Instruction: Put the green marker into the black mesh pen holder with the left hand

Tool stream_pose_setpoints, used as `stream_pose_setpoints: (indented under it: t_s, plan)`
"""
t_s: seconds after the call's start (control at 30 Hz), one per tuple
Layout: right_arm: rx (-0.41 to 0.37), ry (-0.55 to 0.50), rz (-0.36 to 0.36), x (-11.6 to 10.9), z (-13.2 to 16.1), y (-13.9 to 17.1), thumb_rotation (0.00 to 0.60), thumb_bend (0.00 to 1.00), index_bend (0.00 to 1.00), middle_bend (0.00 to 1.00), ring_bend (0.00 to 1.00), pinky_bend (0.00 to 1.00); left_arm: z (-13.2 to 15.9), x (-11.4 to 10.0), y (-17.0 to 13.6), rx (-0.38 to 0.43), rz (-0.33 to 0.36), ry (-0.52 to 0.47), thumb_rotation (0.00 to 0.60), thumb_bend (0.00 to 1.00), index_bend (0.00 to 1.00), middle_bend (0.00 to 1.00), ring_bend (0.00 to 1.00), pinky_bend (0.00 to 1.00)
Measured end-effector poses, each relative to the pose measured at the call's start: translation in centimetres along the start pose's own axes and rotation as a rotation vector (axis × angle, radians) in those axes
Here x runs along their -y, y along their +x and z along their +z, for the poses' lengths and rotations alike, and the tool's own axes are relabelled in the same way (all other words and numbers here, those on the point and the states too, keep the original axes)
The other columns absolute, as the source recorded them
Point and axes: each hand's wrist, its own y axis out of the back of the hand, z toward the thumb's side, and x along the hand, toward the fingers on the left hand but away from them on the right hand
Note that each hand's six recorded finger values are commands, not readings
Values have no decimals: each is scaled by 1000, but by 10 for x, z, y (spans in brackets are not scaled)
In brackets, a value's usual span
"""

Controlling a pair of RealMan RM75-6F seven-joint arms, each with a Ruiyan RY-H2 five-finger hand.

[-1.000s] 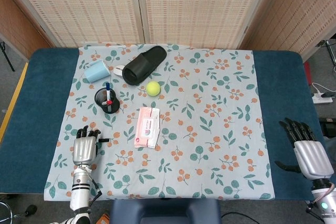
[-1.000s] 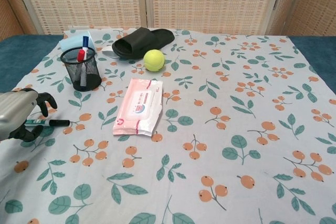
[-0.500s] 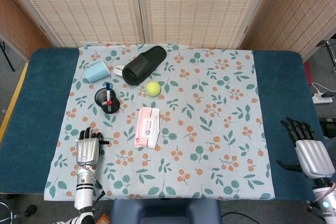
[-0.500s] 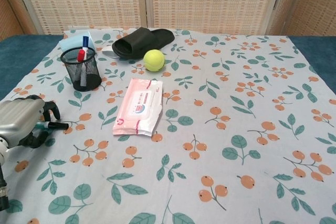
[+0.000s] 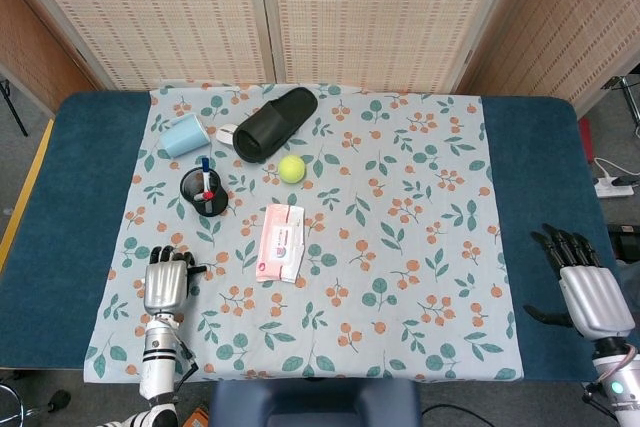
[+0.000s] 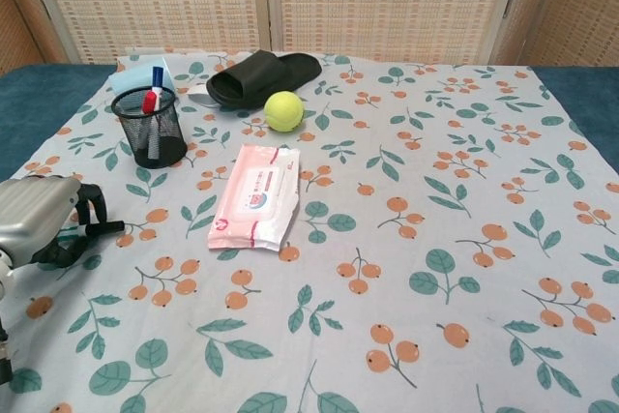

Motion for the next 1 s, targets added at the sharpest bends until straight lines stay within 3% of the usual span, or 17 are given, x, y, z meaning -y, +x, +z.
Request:
stream_pose_setpoints:
  t_s: [0.13, 0.33, 0.53, 0.67, 0.77, 0.83, 1.0]
  plan:
    - [2, 0, 1, 0, 0, -1, 600, 0, 108, 0, 9, 0, 0, -12, 1, 12, 38, -8, 600, 409, 460, 554, 204, 175]
    - [0, -12, -16, -3, -1, 0, 600, 0, 108, 0, 9, 0, -8, -57, 8, 43, 148, -29, 600, 408, 463, 554, 213, 190]
    - [0, -18, -26, -5, -4, 0, 600, 0, 108, 0, 9, 0, -25, -128, 26, 84, 256, -240, 600, 407, 463, 554, 224, 208]
    - [6, -18, -28, -6, -5, -1, 600, 0, 108, 0, 9, 0, -43, -188, 49, 146, 315, -411, 600, 407, 463, 554, 224, 206]
    - [11, -9, -28, -5, -5, -1, 600, 0, 108, 0, 9, 0, -49, -228, 69, 205, 328, -496, 600, 407, 463, 554, 224, 210]
    - [16, -5, -30, -5, -5, -1, 600, 0, 108, 0, 9, 0, -45, -242, 81, 241, 315, -532, 600, 407, 463, 554, 224, 211]
    - [32, 1, -45, -7, -6, 0, 600, 0, 108, 0, 9, 0, -32, -241, 112, 279, 256, -562, 600, 407, 464, 552, 220, 206]
